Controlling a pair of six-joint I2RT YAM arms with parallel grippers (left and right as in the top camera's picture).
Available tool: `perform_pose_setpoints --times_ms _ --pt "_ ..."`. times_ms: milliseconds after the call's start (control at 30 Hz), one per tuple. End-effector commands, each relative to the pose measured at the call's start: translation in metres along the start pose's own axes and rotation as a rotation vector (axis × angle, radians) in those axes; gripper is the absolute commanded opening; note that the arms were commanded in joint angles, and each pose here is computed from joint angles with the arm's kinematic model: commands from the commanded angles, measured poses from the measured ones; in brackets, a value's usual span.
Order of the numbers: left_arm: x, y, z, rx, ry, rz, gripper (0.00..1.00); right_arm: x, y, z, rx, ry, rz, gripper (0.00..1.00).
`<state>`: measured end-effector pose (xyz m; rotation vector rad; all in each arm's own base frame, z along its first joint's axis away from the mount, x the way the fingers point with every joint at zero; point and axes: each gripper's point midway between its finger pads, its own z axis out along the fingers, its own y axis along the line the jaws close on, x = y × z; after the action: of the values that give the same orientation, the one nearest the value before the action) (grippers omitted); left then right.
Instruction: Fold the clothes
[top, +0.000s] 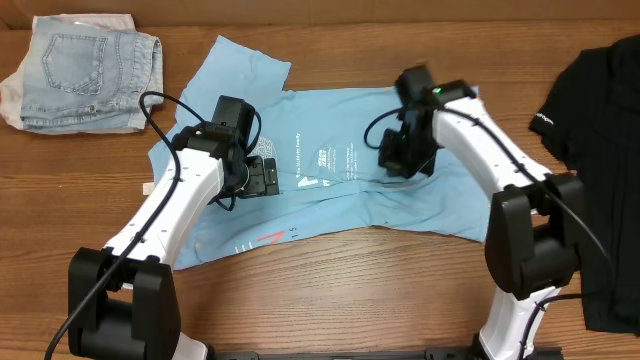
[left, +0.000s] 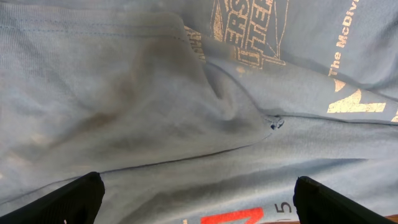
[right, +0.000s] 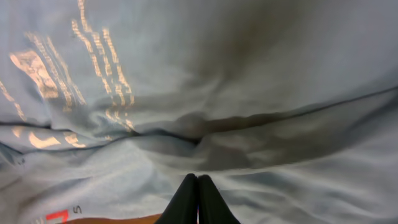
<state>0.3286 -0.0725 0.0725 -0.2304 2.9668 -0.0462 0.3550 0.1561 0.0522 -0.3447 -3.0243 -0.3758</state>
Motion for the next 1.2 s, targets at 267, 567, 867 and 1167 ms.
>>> perform_pose_setpoints --times_ms 267,567,867,1167 --pt "0.002 0.003 0.001 -0.014 0.017 0.023 1.0 0.034 -0.001 0.047 0.026 0.07 0.035 0.04" --pt "0.001 0.003 0.001 -0.013 0.014 0.022 1.0 0.032 0.0 0.049 0.017 0.059 0.032 0.04" --pt "0.0 0.003 0.001 -0.011 0.01 0.022 1.0 0.01 0.014 0.049 -0.043 -0.027 0.004 0.04" --pt "-0.002 0.002 0.001 -0.008 0.001 0.022 1.0 -0.014 0.032 0.046 -0.113 -0.128 -0.029 0.06"
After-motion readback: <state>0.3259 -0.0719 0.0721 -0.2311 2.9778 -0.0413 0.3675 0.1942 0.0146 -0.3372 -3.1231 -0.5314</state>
